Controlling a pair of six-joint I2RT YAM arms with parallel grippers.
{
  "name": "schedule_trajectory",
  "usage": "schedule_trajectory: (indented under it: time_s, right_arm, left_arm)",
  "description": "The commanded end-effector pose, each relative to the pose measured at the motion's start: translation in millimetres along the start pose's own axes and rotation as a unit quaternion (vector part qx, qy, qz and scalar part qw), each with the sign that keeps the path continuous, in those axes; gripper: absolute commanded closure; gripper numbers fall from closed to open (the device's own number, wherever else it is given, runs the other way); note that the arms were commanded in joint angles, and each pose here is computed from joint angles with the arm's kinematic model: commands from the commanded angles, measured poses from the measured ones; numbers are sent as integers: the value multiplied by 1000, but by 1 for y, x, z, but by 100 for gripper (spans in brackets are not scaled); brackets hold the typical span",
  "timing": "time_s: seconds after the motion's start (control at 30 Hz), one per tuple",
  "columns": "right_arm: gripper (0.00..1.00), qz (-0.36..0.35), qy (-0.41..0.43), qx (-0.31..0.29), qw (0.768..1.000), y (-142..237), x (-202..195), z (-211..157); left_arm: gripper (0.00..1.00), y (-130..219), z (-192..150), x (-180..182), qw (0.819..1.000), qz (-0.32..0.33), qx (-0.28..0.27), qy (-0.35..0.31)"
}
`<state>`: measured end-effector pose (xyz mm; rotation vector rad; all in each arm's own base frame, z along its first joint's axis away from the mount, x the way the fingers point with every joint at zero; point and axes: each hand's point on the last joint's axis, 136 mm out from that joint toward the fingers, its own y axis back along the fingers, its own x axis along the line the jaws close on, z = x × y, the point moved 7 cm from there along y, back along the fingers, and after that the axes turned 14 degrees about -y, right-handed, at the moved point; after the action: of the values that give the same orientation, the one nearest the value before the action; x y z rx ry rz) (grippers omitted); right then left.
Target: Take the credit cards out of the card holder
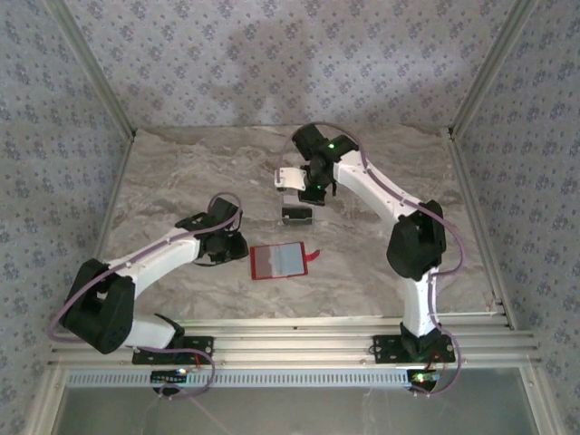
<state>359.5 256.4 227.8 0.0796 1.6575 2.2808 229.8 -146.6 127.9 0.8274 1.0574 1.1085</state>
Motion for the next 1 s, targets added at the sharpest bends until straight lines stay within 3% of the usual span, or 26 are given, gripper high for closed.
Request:
schedule_trajectory:
  time_s: [0.0,0.97]
  right_arm:
    - [100,23,40,16,999,-3,-4,-1]
    - [100,55,57,63,995,-77,-22,-8]
  left_arm:
    - [75,9,0,5,1000,11,-8,1]
    - [74,16,-6,16,1000,22,-8,11]
